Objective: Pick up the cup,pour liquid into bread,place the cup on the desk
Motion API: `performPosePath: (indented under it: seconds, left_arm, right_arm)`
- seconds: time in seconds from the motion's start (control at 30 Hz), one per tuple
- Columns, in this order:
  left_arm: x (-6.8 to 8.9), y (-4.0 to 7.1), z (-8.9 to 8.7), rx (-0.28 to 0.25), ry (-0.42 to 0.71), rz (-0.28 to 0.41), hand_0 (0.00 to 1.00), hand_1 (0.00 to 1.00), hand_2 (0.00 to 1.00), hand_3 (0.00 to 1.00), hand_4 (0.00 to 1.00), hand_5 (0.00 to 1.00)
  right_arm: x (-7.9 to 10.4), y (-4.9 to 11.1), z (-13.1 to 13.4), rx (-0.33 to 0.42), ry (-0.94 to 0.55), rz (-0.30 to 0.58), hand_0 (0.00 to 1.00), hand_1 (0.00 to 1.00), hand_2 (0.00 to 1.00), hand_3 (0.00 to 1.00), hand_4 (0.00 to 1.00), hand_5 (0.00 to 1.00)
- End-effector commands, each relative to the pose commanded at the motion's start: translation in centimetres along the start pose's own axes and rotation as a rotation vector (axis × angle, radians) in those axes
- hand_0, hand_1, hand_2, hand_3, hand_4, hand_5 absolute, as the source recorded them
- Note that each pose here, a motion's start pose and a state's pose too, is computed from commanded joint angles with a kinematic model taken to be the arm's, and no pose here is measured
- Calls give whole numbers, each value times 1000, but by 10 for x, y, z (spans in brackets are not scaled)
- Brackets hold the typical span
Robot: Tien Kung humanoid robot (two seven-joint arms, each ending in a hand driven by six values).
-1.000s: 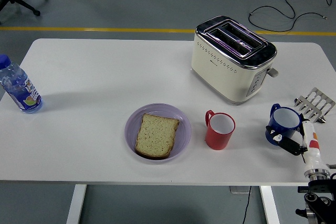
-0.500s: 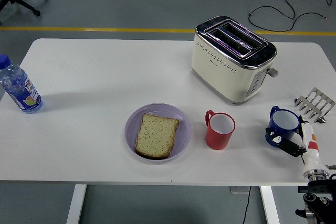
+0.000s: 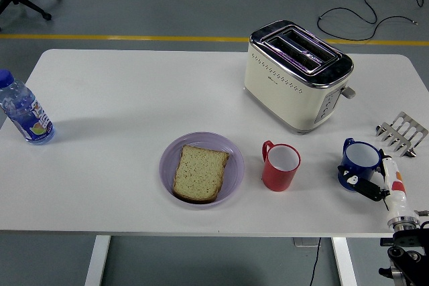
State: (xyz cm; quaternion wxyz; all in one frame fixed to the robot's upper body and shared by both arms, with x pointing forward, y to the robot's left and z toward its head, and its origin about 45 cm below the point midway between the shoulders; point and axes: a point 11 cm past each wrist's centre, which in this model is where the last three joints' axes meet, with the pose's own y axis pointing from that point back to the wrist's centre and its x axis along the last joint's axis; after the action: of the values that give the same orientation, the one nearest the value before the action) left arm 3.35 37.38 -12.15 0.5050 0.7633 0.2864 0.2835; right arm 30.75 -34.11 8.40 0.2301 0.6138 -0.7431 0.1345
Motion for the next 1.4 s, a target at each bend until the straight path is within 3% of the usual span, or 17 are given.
performPosePath:
  seconds: [0.17, 0.2, 0.37, 0.4, 0.53, 0.57, 0.73, 0.77, 0.97, 1.0, 1.17, 1.2, 1.37, 1.4]
  left_arm:
    - [0, 0, 0, 0, 0, 0, 345, 343, 434, 754, 639, 998]
    - [0, 0, 0, 0, 1, 0, 345, 343, 434, 754, 639, 998]
    - [0, 0, 0, 0, 1, 0, 345, 343, 434, 754, 639, 998]
    - [0, 0, 0, 0, 1, 1, 345, 343, 434, 754, 638, 998]
    - [0, 0, 0, -1, 2, 1, 345, 343, 434, 754, 638, 998]
    - [0, 0, 0, -1, 2, 1, 345, 342, 435, 753, 636, 998]
    - [1, 0, 1, -2, 0, 3, 345, 342, 435, 753, 636, 998]
    - [1, 0, 1, -2, 1, 3, 345, 342, 435, 754, 636, 998]
    - [1, 0, 0, -1, 0, 3, 345, 342, 435, 754, 636, 998]
    - [1, 0, 0, -1, 0, 4, 345, 342, 435, 754, 635, 998]
    - [1, 0, 0, -2, -1, 5, 345, 342, 435, 754, 635, 998]
    - [1, 0, 1, -2, -1, 5, 345, 342, 435, 754, 635, 998]
    - [2, 0, 1, -2, 0, 7, 345, 342, 435, 754, 635, 998]
    - [2, 0, 1, -3, 1, 7, 345, 341, 435, 754, 634, 998]
  right_arm:
    - [1, -1, 0, -1, 11, 0, 491, 442, 617, 755, 742, 77]
    - [2, -1, 0, -1, 13, 0, 522, 490, 687, 822, 821, 97]
    - [2, -1, 2, -8, 18, -1, 522, 490, 687, 822, 821, 97]
    - [2, -1, 3, -10, 19, -2, 550, 520, 755, 887, 838, 90]
    - [4, -1, 4, -14, 18, -2, 550, 520, 755, 887, 838, 90]
    - [4, -1, 4, -14, 18, -2, 593, 570, 830, 947, 824, 71]
    - [5, -2, 4, -20, 20, -12, 593, 570, 830, 947, 824, 71]
    - [4, -2, 4, -21, 21, -14, 637, 612, 896, 995, 858, 54]
    - [4, -2, 3, -14, 20, -19, 637, 612, 896, 995, 858, 54]
    - [5, -2, 3, -12, 19, -20, 719, 713, 936, 998, 858, 49]
    - [6, -2, 2, -3, 15, -16, 719, 713, 936, 998, 858, 49]
    - [6, -1, 2, 0, 13, -15, 819, 813, 964, 998, 859, 43]
    - [9, -1, 0, 13, 5, -8, 819, 813, 964, 998, 859, 43]
    - [9, 0, -1, 16, 3, -6, 858, 837, 969, 998, 858, 36]
